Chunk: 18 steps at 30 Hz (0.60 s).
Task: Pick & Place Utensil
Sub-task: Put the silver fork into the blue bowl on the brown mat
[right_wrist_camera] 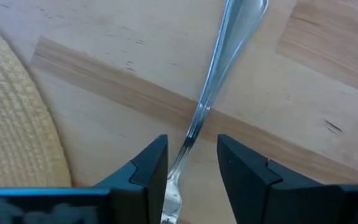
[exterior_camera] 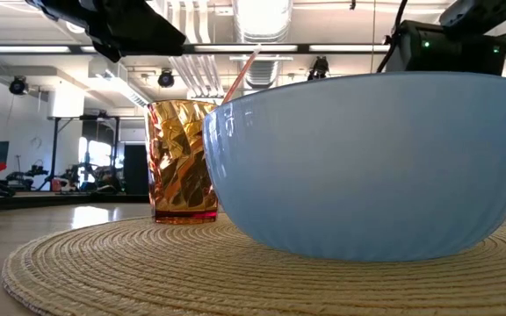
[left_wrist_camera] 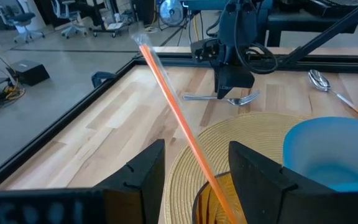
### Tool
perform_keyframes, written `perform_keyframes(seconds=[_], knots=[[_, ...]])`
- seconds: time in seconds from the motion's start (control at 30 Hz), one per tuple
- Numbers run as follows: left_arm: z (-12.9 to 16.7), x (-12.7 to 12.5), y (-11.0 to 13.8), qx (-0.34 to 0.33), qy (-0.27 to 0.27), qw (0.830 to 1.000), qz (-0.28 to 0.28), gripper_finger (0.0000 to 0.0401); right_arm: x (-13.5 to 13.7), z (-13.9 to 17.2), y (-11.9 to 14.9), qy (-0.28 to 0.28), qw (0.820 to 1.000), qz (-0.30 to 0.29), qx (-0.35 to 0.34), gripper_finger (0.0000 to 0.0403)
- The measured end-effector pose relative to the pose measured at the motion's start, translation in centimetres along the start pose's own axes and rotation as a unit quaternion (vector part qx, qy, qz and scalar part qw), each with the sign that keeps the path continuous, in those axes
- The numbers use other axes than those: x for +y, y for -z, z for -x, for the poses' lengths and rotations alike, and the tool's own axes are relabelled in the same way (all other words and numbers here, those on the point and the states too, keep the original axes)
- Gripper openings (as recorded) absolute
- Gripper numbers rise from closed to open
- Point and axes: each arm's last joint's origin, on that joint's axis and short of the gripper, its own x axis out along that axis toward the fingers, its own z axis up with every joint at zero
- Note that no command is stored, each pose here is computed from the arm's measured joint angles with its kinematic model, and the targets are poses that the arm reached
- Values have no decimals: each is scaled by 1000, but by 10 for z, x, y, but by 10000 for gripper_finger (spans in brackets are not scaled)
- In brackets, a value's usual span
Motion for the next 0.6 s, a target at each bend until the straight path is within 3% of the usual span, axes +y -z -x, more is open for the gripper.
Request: perform_keyframes(seconds=[0.33, 0.6], knots=[[0, 0, 2, 6, -1, 1000, 2, 170, 2, -13, -1, 33, 999, 2, 11, 136], [0, 0, 2, 7, -1, 1000, 2, 170, 3, -19, -1, 42, 999, 20, 16, 94]])
